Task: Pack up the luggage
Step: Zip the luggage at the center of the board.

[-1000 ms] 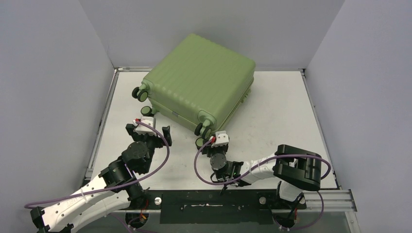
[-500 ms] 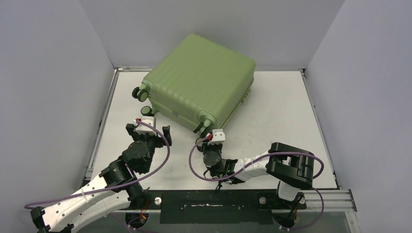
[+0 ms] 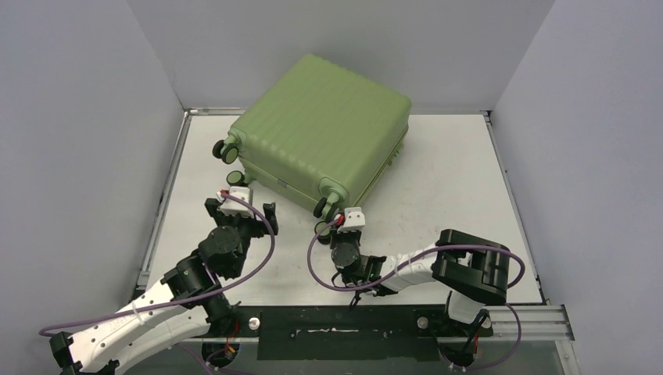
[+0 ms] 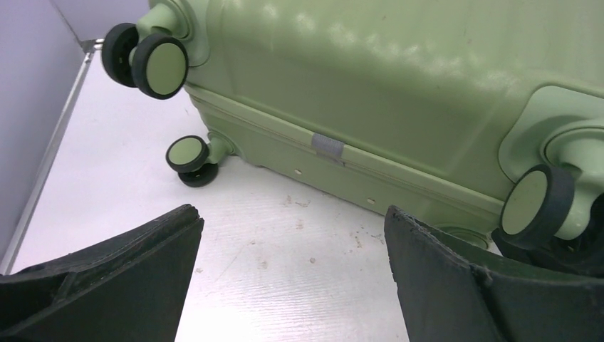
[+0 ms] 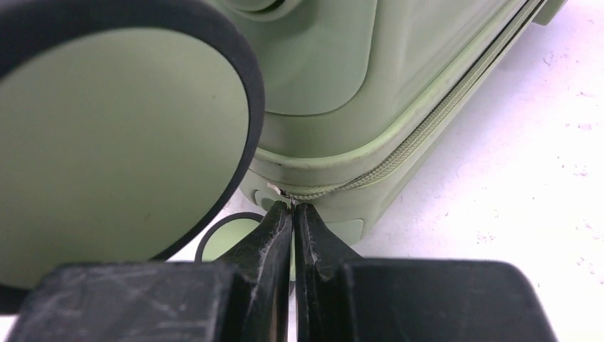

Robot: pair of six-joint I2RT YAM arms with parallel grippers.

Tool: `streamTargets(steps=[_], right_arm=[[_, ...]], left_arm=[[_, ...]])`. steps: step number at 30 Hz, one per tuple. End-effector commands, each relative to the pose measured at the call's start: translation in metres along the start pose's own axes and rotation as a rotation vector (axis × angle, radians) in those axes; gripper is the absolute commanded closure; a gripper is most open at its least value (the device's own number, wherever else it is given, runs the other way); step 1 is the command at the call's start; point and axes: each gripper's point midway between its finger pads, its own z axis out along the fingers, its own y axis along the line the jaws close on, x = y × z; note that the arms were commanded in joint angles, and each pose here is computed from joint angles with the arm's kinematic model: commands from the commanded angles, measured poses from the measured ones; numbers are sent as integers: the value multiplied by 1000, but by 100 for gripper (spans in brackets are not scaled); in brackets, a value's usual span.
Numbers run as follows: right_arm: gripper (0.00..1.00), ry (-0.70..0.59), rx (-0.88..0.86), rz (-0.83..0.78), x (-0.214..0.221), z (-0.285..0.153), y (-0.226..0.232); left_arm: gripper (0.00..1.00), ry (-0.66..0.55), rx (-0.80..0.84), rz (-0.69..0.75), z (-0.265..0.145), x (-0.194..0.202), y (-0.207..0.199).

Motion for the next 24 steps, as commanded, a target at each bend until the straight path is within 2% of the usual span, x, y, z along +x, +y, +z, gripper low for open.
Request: streamTargets(steps=[1, 7, 13, 20, 24], right_arm=[[100, -48, 2, -26, -20, 2, -15], [100, -43, -101, -55, -13, 1, -10], [100, -38, -128, 2, -11, 3, -14], [100, -41, -139, 23, -12, 4, -9], [100, -45, -142, 30, -14, 6, -6]], left_arm=[[3, -24, 112, -82, 1, -18, -25], [3, -20, 351, -172, -1, -46, -82], [3, 14, 478, -171, 3, -63, -122], [3, 172, 531, -85, 20, -38, -160], [3, 221, 540, -70, 28, -28, -175]])
